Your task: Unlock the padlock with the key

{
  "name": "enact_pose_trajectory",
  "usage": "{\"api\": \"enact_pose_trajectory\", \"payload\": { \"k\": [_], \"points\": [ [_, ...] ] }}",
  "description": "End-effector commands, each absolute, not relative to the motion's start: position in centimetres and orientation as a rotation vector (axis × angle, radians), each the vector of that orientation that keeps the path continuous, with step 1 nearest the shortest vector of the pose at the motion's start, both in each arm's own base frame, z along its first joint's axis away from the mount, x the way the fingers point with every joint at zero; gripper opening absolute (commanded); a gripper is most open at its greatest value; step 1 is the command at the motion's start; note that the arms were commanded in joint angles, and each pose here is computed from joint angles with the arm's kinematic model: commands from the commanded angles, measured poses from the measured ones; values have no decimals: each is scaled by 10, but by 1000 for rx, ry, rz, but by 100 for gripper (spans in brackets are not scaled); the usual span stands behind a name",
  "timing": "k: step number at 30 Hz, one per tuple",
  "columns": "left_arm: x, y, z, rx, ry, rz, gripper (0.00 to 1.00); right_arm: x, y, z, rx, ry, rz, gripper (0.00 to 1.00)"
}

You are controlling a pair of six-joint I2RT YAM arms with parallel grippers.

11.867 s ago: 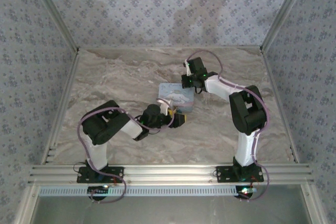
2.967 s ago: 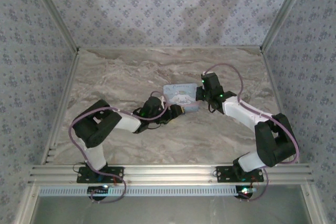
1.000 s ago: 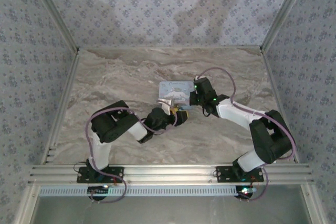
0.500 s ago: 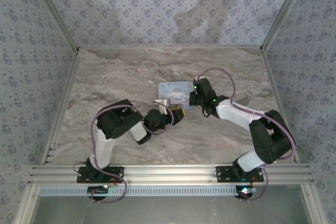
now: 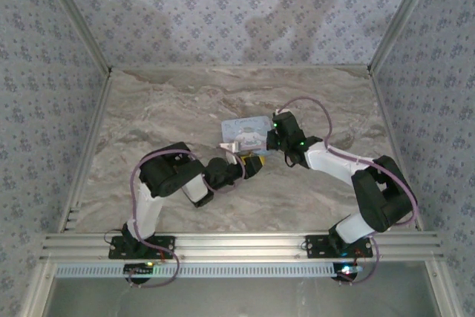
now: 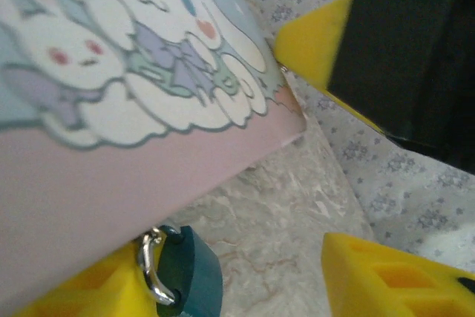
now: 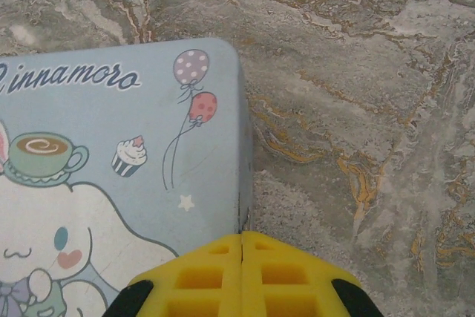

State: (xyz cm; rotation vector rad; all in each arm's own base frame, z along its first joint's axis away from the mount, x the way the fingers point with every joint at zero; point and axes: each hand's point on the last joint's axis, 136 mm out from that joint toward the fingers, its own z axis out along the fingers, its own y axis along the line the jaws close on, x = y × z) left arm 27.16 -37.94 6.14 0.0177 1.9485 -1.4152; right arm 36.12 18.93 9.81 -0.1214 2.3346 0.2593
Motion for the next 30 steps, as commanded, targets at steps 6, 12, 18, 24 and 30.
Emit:
{"api": "enact_pose_trajectory", "payload": {
  "k": [6, 12, 18, 24, 30],
  "points": [
    [231, -350, -45, -36, 2376, -1197, 54, 349, 196, 80, -145, 2392, 260, 0],
    [230, -343, -57, -101, 2420, -1176, 43, 349, 195, 85, -150, 2383, 257, 0],
    [228, -337, -67, -151, 2460, -1176, 35, 349, 194, 86, -156, 2381, 256, 0],
    [223, -328, -81, -227, 2533, -1160, 51, 350, 195, 89, -155, 2374, 261, 0],
    [217, -313, -98, -325, 2634, -1106, 49, 349, 196, 89, -152, 2373, 265, 0]
  ]
}}
